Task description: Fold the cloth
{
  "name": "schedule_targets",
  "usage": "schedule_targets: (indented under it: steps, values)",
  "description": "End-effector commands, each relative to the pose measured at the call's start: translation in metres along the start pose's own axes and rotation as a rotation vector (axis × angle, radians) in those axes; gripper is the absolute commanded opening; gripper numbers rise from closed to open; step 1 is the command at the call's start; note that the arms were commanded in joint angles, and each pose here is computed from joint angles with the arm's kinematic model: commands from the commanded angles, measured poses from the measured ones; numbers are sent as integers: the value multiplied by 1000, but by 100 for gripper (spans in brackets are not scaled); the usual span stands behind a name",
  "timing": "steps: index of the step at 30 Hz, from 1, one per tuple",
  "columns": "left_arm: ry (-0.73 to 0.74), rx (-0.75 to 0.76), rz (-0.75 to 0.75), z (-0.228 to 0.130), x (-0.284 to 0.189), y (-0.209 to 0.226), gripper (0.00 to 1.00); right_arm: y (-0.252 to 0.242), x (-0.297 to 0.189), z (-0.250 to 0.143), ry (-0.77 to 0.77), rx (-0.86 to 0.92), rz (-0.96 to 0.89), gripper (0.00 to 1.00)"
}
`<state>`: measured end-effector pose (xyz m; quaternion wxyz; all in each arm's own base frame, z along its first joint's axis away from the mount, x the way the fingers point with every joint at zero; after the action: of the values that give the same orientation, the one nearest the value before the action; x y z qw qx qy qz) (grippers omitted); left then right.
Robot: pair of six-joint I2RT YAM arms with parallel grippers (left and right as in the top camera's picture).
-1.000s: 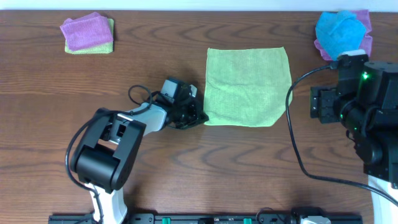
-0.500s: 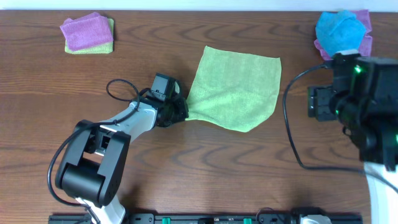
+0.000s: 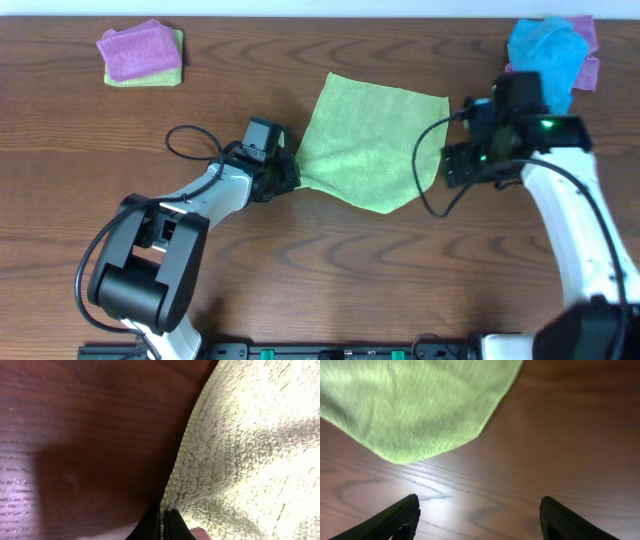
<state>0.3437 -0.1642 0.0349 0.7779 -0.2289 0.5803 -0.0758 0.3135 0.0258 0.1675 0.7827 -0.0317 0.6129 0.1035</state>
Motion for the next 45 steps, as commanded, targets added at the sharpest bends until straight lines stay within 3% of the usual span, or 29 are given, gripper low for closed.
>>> schedule_targets:
  steps: [1,10,22,30,35,45]
  values:
    - [-35,19,14,6,-3,3,6,10,21,-12,36,9,110,77]
    - [-112,51,15,32,-14,-12,5,13,58,-36,42,51,208,76]
    - [99,14,171,-14,-15,17,6,4,62,-34,23,59,166,77]
    - [183,39,197,-51,-10,-4,6,3,62,-33,19,59,165,77]
    - [144,79,255,-61,-7,-11,6,3,62,-33,15,59,165,78]
    - [45,5,362,-35,-14,16,6,3,62,-33,15,59,165,78]
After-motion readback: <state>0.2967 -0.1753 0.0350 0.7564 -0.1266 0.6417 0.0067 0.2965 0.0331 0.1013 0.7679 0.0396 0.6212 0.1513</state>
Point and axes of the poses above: each gripper's point midway between its finger pads, its own x axis out along the fingers, its own y axis along the line the jaws close on, z = x × y, the point moved 4 cm from there along -x, back along the fingers, and after that the axes turned 2 degrees about -x, right-handed, at the moved point
